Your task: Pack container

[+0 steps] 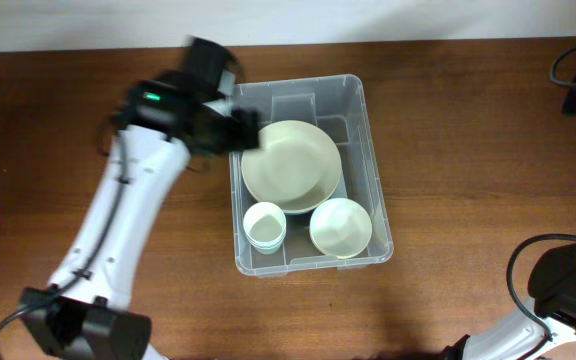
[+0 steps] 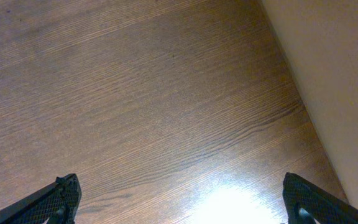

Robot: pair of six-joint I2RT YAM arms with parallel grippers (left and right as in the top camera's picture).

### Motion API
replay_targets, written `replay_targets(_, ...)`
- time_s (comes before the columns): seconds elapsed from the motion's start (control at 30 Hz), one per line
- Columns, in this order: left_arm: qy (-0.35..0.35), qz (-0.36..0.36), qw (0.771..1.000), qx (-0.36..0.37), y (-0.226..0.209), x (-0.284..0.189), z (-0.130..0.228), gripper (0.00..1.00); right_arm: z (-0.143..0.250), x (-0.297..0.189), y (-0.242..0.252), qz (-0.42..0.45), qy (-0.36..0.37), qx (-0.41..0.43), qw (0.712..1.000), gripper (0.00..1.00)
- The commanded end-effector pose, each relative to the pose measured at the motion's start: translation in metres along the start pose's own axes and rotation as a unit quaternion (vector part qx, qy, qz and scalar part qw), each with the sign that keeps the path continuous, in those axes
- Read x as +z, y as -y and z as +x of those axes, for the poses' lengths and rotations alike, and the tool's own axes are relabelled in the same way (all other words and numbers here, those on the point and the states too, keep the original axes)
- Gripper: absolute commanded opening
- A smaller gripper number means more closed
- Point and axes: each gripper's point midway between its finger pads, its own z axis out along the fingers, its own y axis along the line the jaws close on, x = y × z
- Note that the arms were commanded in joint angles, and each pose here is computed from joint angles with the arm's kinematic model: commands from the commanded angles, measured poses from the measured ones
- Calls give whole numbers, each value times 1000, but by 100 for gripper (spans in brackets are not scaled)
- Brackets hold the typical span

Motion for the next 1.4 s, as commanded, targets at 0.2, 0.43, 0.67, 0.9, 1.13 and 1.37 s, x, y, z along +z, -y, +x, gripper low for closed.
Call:
replay_targets(0.2,122,-162,963,-178,-182,-24,-67,99,-4,-3,2,2,7,6,1000,99)
replay_targets(0.43,125,-175,956,-202,-207,-29,-65,100,-4,-3,2,2,7,6,1000,99)
replay_targets(0.67,125,-175,956,-202,-207,-29,-65,100,-4,-3,2,2,7,6,1000,99)
replay_targets(0.9,124,-175,956,-202,-207,-29,-65,100,-4,-3,2,2,7,6,1000,99)
replay_targets(1.13,124,-175,956,-202,-207,-29,-65,100,-4,-3,2,2,7,6,1000,99)
replay_targets(1.37,125,-175,956,-202,-207,-29,-65,100,-4,-3,2,2,6,6,1000,99)
